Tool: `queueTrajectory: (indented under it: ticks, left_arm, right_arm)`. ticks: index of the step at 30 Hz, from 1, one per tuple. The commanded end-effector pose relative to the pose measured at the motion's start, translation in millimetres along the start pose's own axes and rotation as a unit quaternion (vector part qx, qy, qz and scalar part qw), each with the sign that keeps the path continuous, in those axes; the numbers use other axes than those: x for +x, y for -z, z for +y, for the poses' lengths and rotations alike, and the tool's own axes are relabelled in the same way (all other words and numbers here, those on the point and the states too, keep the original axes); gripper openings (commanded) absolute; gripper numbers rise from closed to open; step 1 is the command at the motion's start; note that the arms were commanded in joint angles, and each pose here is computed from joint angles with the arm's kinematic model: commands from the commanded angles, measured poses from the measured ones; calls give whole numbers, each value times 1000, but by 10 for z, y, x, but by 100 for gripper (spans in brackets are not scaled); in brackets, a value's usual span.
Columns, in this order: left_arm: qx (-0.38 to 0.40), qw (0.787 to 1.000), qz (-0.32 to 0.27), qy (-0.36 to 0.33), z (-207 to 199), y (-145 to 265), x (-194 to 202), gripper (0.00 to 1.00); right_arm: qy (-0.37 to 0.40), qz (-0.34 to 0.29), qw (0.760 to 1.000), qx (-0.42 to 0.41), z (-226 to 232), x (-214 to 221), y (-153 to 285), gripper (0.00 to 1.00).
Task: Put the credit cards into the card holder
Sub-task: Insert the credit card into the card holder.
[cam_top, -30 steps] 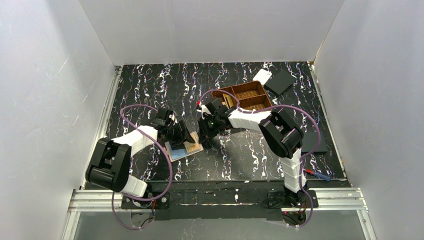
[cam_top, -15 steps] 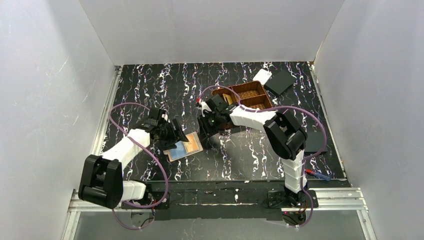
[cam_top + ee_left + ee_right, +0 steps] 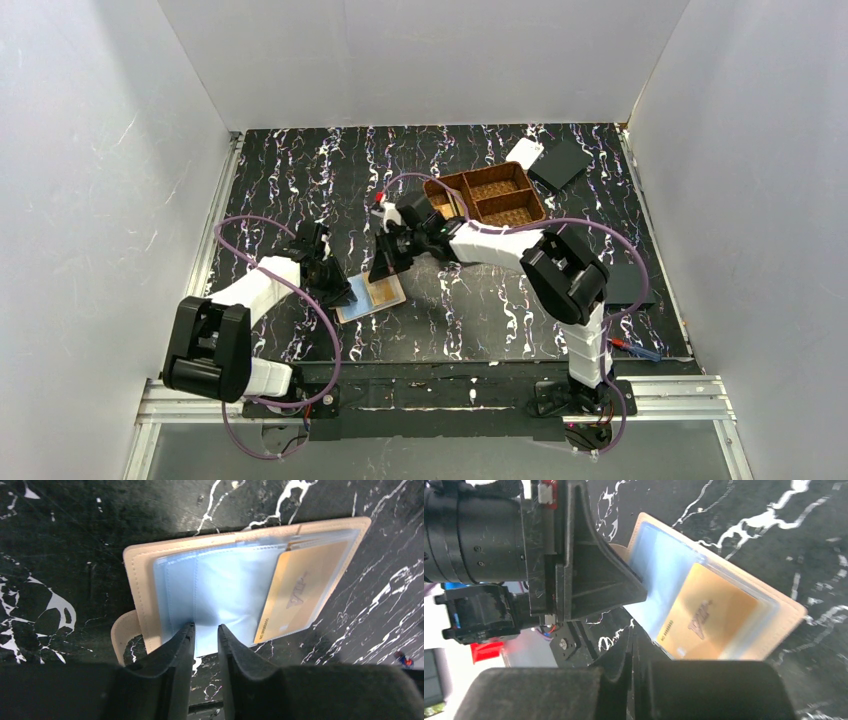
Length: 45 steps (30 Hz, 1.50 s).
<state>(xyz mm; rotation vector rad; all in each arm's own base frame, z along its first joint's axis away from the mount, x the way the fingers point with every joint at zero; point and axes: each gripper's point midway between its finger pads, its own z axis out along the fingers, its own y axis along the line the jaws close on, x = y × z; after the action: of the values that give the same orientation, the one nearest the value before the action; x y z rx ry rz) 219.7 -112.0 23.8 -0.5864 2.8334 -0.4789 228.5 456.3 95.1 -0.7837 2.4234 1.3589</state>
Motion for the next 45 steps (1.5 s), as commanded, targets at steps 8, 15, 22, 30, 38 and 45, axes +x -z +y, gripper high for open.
queueTrajectory:
  ticks: [8,15,22,30,38,45]
  left_arm:
    - [-125,991,34,24,540,-88,162,17]
    - [-133,990,32,26,575,-66,161,15]
    - [-145,989,29,27,624,-57,137,15]
    - [-89,995,27,24,386,42,104,26]
    - [-15,1000,8,12,79,325,45,40]
    - [66,998,6,16,-217,340,20,33]
  right_arm:
    - [58,18,994,88,75,100,-469,1]
    - [82,38,977,191,-209,204,-493,1]
    - [114,41,943,309,-457,138,-148,1]
    - [132,48,958,251,-220,137,-235,1]
    - [115,39,973,198,-92,144,-181,1]
    - [103,24,988,114,125,119,-220,12]
